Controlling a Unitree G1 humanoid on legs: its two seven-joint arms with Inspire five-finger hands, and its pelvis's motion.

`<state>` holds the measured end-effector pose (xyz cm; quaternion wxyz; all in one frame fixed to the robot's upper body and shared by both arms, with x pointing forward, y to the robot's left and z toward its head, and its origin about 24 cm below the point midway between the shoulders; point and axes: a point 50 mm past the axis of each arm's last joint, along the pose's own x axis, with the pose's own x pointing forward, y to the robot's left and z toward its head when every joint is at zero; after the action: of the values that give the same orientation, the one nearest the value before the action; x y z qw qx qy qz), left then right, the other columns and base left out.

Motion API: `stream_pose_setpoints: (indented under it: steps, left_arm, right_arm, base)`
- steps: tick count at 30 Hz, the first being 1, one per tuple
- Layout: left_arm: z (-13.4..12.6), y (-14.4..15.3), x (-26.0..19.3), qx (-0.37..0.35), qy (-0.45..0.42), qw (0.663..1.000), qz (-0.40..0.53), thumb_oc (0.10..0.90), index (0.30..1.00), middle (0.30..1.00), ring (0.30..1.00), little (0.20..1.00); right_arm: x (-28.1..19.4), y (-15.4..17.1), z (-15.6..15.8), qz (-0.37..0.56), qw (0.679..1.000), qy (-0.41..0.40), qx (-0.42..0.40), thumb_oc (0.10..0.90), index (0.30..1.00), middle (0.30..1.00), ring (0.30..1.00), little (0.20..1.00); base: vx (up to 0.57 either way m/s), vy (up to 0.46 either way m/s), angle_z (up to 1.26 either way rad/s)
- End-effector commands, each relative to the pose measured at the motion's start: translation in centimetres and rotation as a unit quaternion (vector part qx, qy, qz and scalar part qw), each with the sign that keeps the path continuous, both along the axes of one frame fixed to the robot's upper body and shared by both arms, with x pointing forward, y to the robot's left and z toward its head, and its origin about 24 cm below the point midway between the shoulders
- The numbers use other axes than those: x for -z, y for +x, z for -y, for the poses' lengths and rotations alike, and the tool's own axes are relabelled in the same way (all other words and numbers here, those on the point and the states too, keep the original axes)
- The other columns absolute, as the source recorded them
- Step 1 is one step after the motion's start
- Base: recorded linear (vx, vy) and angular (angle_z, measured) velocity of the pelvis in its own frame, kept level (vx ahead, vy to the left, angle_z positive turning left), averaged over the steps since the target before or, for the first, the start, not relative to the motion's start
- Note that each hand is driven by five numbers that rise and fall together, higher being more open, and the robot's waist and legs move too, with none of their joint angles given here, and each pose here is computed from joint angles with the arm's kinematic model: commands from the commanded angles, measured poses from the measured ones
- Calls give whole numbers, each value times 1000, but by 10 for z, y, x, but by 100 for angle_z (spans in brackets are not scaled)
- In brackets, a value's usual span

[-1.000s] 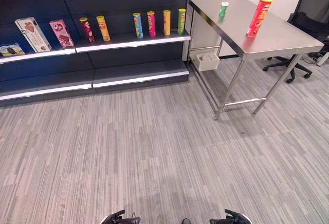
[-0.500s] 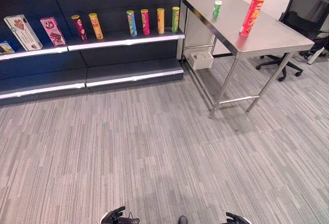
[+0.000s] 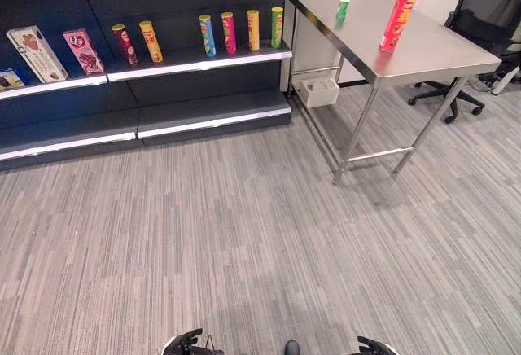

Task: Put the goods on the table back onto the shelves and tidy them up.

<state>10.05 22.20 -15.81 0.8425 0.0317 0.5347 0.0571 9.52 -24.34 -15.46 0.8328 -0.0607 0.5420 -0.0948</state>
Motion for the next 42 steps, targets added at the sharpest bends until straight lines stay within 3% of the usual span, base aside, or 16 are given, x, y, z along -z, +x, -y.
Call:
stream_pose_setpoints:
  steps: [1, 7, 15, 27, 34, 42]
  left_arm:
    - [-13, 26, -12, -25, 10, 998, 56, 800, 900, 900, 900, 900]
    - [-14, 40, -18, -55, 2, 994, 91, 800, 900, 900, 900, 900]
    - [-18, 16, -10, -10, 27, 999, 44, 800, 900, 900, 900, 900]
    - [-35, 25, -18, 9, 59, 997, 56, 800, 900, 900, 900, 900]
    - [-33, 41, -23, 7, 64, 995, 79, 800, 900, 900, 900, 900]
    - [-25, 45, -24, 14, 51, 994, 93, 800, 900, 900, 900, 900]
  right_arm:
    - [-16, 27, 20, 61, 998, -29, -2, 800, 900, 900, 900, 900]
    - [-26, 41, 27, 91, 995, -44, -3, 800, 900, 900, 900, 900]
    - [-24, 45, 22, 85, 995, -45, -27, 800, 900, 900, 900, 900]
    - [-33, 64, 17, 124, 991, -42, -29, 800, 900, 900, 900, 900]
    - [-36, 68, 23, 123, 991, -54, -25, 800, 900, 900, 900, 900]
    - [-31, 50, 32, 92, 993, -64, -41, 800, 900, 900, 900, 900]
  base:
    - [-34, -112, 16]
    - [61, -98, 20]
    - [450, 182, -30]
    - [259, 230, -30]
    - [306, -91, -1]
    - [435, -262, 41]
